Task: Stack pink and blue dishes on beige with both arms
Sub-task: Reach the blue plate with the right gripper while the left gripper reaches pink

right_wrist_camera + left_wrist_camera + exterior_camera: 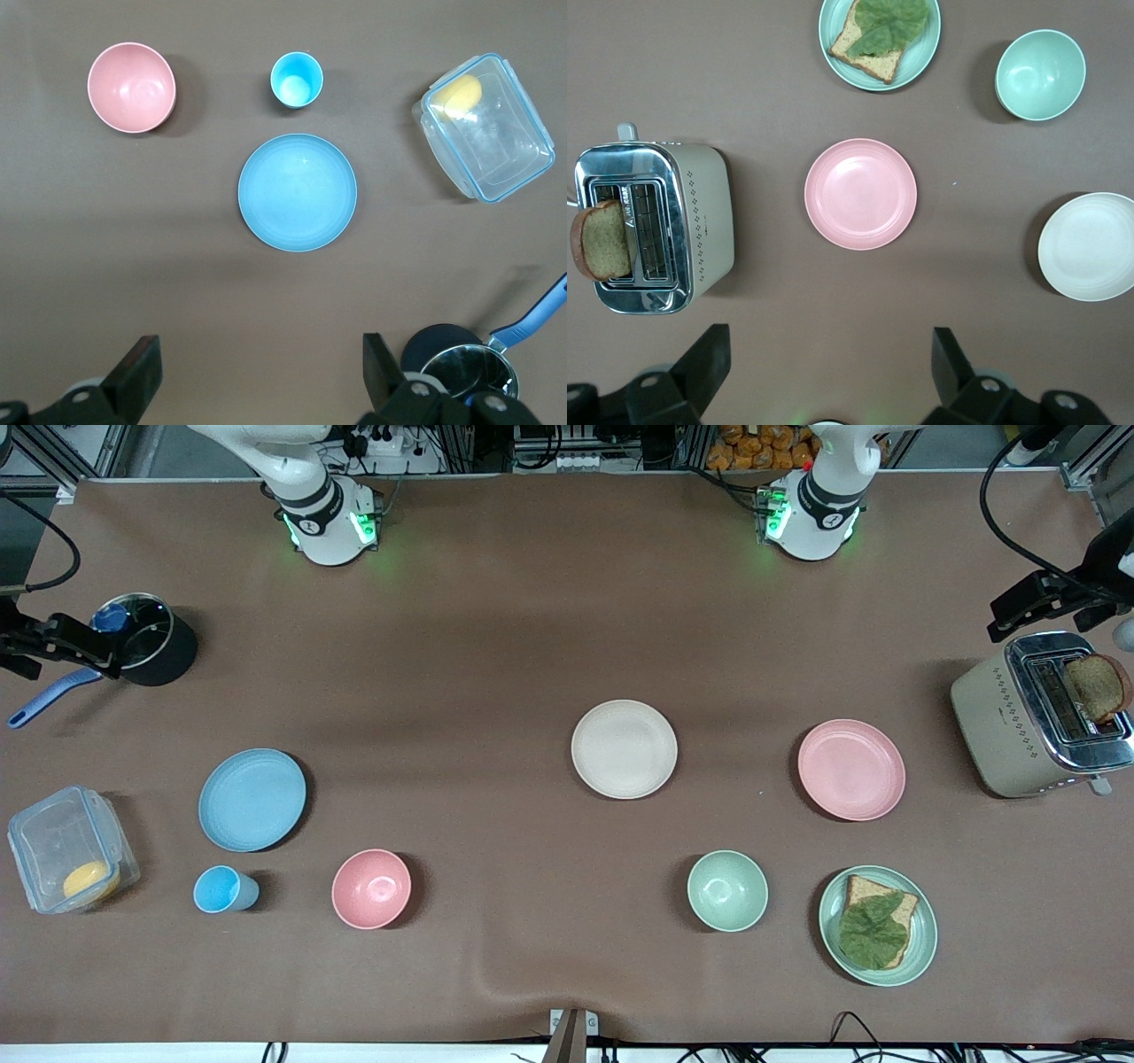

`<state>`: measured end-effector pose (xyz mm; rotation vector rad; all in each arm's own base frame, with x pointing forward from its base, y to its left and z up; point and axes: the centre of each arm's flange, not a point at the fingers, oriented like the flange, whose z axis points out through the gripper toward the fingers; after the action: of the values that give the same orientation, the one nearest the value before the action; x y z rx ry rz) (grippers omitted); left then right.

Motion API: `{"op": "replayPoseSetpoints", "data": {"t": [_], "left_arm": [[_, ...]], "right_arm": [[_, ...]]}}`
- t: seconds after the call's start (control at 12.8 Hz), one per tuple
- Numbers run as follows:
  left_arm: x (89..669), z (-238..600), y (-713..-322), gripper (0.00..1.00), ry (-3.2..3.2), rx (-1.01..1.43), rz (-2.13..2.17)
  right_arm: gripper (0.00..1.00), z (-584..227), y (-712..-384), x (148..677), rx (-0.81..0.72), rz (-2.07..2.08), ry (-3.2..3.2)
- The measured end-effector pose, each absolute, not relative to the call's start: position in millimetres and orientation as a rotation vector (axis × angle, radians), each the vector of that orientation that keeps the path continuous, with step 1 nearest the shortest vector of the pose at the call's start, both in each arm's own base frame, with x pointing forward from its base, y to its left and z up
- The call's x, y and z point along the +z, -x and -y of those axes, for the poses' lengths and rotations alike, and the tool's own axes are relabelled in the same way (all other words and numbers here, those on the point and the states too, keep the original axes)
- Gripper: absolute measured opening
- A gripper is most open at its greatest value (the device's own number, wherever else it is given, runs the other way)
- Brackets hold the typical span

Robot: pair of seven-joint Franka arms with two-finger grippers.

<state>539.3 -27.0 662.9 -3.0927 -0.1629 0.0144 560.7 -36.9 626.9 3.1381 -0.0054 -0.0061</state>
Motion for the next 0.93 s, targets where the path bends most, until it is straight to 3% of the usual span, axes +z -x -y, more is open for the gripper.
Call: {"op": "replayPoseSetpoints", "data": {"t": [0.47,0.93], "left_arm": [[645.5,24.4,-545.8,1.0,3.093,0.067,0.169],[453.0,-2.1,-640.0,1.0,3.099,0.18,0.203]], "right_arm": [[1.0,37.1,-563.4,622.0,-0.019,0.006,-3.139],[1.0,36.2,-571.9,603.1,-0.074,0.002,-3.143]]}}
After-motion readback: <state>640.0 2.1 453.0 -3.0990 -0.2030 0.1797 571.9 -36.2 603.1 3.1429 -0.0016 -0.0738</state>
